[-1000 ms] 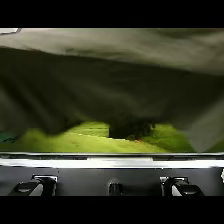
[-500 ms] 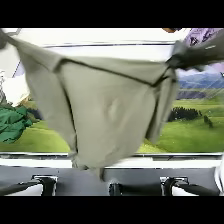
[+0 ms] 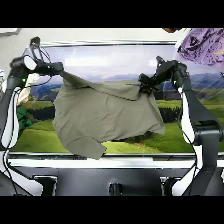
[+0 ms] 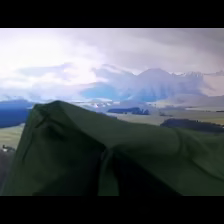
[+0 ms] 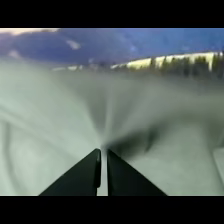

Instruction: Fold the clothes and pants, and hang the long-sleeved shirts on hangers.

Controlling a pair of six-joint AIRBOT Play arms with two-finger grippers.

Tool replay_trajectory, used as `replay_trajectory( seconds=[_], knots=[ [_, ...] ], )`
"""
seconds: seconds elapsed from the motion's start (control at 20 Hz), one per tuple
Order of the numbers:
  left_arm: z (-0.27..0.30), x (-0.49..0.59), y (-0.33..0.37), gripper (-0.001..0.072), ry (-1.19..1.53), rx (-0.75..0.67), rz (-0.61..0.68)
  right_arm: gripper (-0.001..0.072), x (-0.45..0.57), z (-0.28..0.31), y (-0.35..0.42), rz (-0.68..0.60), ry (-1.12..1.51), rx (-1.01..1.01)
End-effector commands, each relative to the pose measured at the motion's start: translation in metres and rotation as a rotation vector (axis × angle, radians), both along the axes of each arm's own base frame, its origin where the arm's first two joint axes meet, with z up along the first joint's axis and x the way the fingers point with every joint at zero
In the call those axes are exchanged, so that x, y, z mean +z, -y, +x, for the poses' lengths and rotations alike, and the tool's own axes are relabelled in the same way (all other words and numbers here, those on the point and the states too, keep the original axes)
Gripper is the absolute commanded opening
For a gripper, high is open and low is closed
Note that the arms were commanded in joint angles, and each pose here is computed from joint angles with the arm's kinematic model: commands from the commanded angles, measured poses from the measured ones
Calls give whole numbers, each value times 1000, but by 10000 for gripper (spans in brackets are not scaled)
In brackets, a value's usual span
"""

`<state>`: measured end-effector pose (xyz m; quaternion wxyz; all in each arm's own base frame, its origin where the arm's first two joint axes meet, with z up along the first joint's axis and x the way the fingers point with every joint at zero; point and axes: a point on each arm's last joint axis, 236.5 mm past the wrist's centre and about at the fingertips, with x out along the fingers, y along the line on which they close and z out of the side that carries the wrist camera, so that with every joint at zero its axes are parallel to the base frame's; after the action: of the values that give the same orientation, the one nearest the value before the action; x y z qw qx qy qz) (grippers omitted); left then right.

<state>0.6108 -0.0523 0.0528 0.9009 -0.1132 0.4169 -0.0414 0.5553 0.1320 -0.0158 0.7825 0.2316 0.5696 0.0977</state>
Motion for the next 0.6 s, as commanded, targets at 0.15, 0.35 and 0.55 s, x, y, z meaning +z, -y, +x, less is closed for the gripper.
replay_trajectory(
  seconds=[0.15,0.35,0.55],
  knots=[
    [-38,0,-29,471,-170,42,-41,459,19,-30,16,-34,-21,167],
    [-112,24,-97,471,-358,106,-37,458,67,-66,94,-31,-33,123],
    [-181,15,-126,471,-471,197,-120,458,39,-144,158,49,-155,-57]
  ],
)
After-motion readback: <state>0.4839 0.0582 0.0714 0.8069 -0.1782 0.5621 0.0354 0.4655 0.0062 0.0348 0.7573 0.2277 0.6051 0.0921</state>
